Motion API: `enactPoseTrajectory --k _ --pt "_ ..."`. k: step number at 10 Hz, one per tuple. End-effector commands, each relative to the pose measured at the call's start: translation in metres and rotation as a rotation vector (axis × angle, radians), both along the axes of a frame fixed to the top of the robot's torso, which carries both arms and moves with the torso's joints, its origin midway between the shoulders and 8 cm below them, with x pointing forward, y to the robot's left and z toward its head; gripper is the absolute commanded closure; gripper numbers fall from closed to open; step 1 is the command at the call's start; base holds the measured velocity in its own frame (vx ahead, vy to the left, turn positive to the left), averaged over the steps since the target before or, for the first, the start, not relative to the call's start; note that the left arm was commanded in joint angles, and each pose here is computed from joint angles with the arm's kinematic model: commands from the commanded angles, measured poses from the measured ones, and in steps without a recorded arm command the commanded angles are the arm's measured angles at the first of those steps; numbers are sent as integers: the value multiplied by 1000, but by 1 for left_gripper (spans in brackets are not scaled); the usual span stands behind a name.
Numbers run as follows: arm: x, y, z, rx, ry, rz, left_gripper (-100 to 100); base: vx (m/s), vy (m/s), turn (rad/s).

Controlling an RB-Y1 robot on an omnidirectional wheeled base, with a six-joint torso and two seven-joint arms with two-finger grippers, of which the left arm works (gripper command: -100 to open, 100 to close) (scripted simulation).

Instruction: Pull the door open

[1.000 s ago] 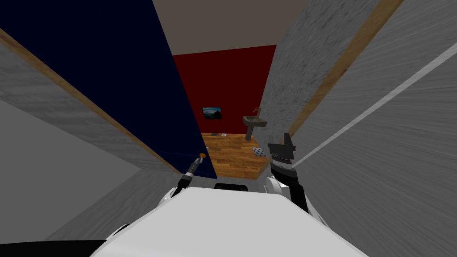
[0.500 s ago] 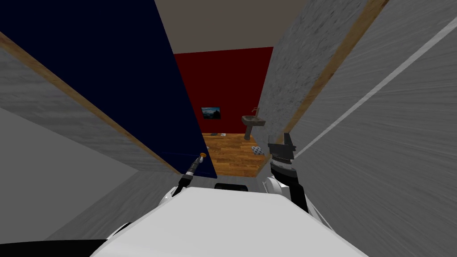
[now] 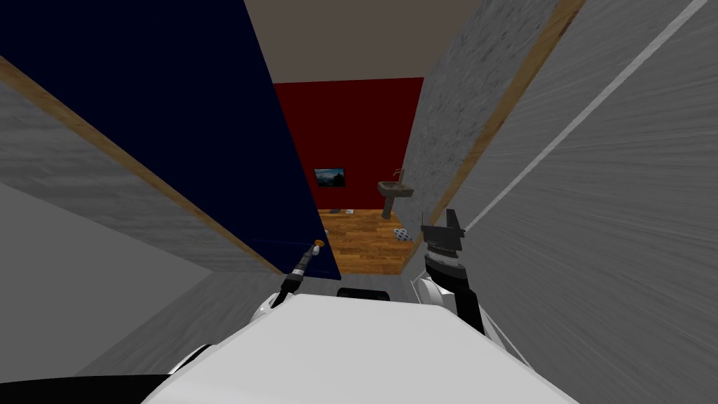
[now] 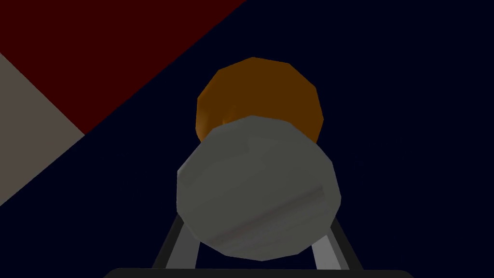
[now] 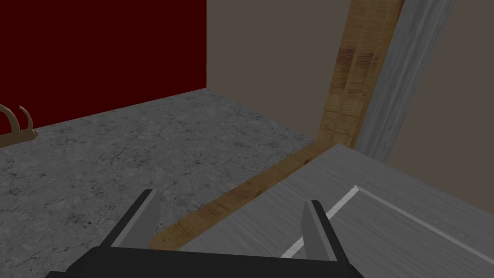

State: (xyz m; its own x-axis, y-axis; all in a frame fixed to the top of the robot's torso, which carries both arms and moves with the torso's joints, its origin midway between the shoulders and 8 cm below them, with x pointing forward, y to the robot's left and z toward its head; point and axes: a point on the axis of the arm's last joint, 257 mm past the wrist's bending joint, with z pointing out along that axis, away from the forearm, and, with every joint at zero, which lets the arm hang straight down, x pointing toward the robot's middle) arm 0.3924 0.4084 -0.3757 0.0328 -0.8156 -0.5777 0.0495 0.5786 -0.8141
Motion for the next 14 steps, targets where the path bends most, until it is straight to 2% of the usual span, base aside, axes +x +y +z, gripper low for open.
enactPoseTrajectory --k 1,2,3,4,5,6,9,10,14 --pt "0 -12 -4 -57 5 -12 100 -57 29 -40" --pt "2 -12 -3 -103 3 -8 100 -54 29 -43" --pt "2 -12 -3 -109 3 -8 100 -44 22 -40" --pt "3 -12 -3 -160 1 -4 100 -49 27 -29" --pt "3 -12 -3 -162 1 -4 100 -40 24 -48" --pt "5 -12 -3 -213 -1 0 100 -55 28 -95" --pt "8 -12 -2 -311 -6 8 100 -62 35 -70" --pt "8 -12 -2 -321 -6 7 100 -47 17 -39" --pt "13 -12 -1 -472 -15 18 100 -64 30 -76"
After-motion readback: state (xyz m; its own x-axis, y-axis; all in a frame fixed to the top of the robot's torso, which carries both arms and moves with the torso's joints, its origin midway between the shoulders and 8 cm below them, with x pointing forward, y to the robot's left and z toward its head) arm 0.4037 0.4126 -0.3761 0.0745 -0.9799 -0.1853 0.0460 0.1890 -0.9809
